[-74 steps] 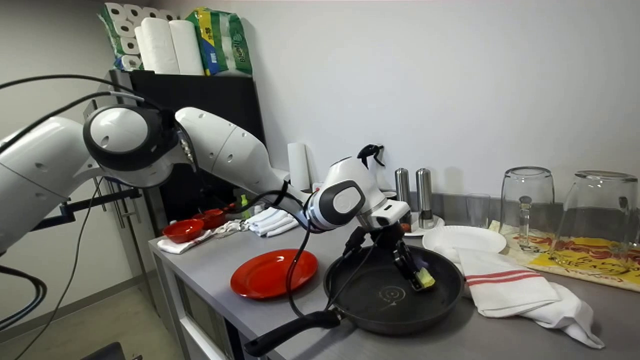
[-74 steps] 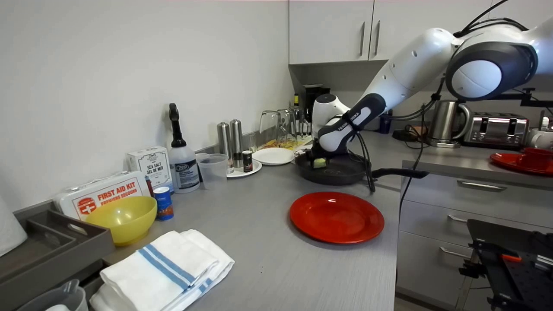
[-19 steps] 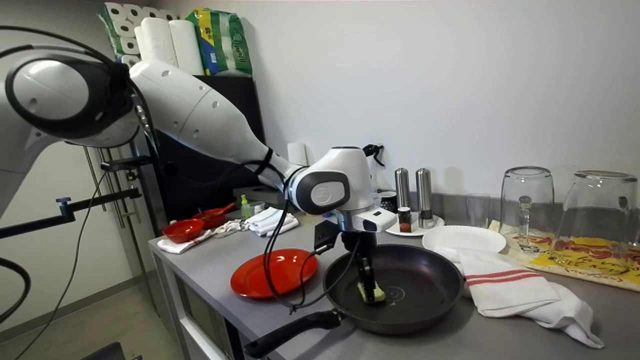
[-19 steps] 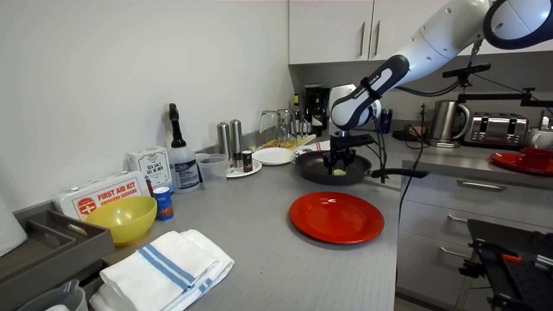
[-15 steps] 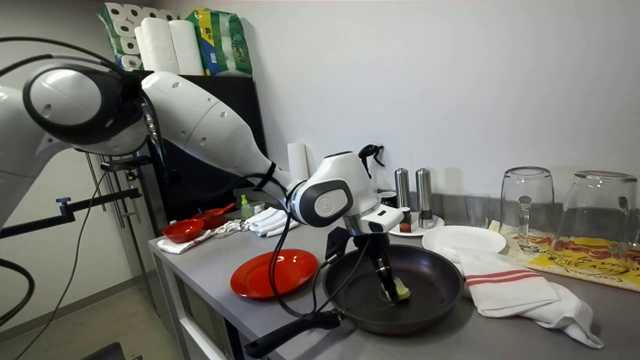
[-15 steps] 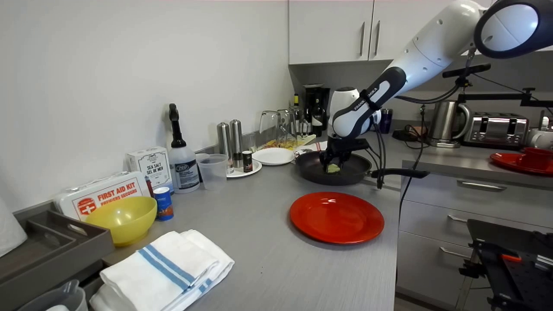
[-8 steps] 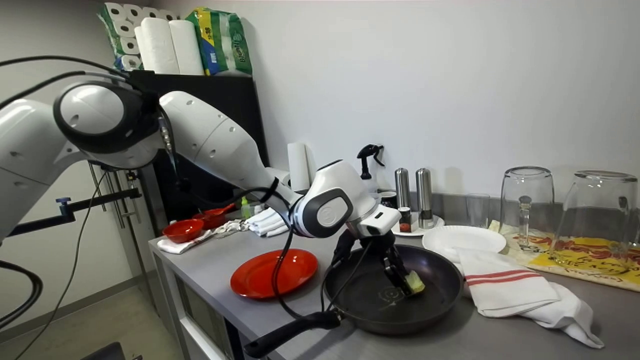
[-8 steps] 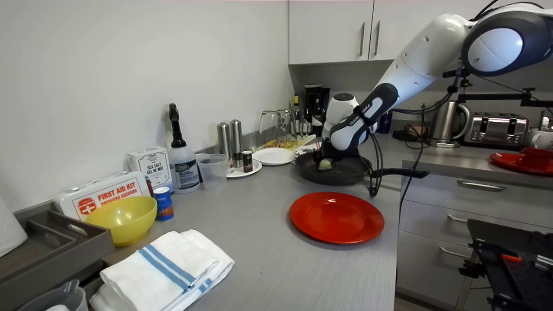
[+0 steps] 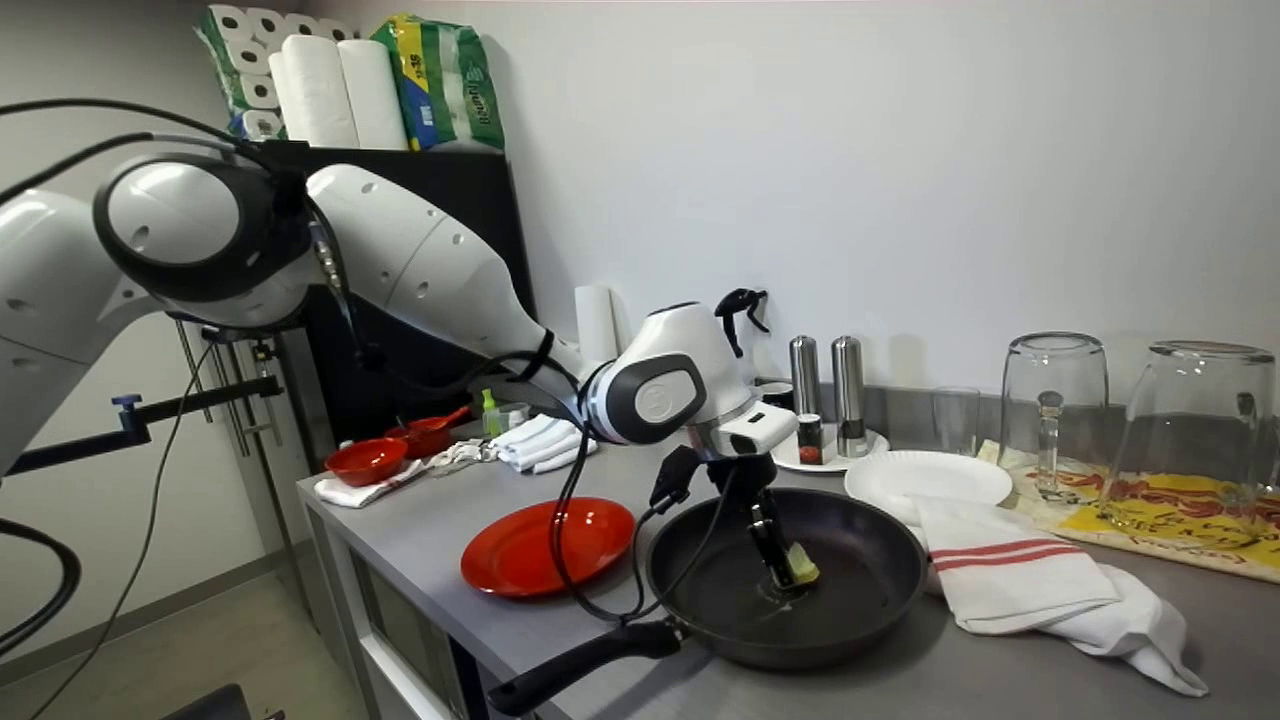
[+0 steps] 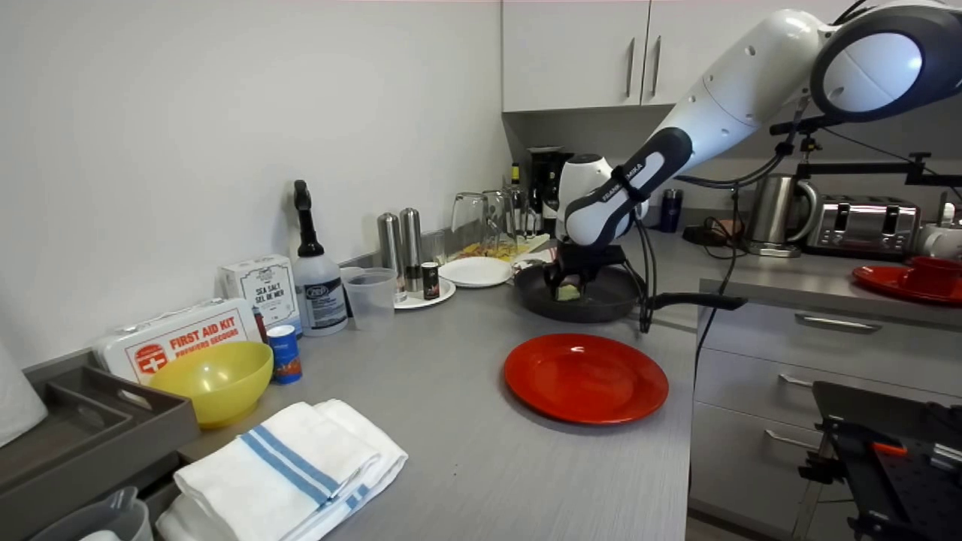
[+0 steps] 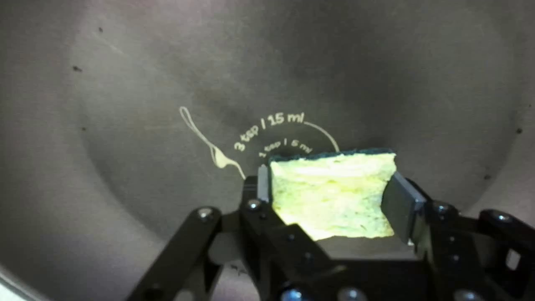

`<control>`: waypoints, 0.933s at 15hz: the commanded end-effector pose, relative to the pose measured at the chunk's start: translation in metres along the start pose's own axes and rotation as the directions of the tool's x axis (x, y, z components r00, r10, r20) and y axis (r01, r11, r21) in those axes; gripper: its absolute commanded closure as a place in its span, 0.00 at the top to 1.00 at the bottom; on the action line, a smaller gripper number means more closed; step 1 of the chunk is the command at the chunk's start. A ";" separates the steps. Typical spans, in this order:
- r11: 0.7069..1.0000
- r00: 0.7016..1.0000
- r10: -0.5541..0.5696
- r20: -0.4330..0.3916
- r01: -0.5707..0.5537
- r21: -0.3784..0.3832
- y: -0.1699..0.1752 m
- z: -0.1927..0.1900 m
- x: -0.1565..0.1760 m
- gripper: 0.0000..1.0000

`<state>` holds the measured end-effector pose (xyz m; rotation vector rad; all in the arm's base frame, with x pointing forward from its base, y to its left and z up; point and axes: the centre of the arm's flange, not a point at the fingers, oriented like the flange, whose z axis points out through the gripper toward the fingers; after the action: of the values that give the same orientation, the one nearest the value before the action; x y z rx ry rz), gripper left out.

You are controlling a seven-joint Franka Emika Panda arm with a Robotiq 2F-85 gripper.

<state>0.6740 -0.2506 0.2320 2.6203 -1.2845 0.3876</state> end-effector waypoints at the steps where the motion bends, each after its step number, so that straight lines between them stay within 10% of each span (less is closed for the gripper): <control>1: 0.998 0.983 -0.066 0.171 0.068 -0.003 0.008 0.006 -0.015 0.39; 9: 0.988 0.901 -0.144 0.409 0.157 0.001 0.025 -0.003 -0.032 0.39; 14: 0.974 0.957 -0.217 0.193 0.225 -0.021 0.014 -0.040 -0.022 0.39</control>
<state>0.6452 -0.2448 0.2421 2.8093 -1.1230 -0.0864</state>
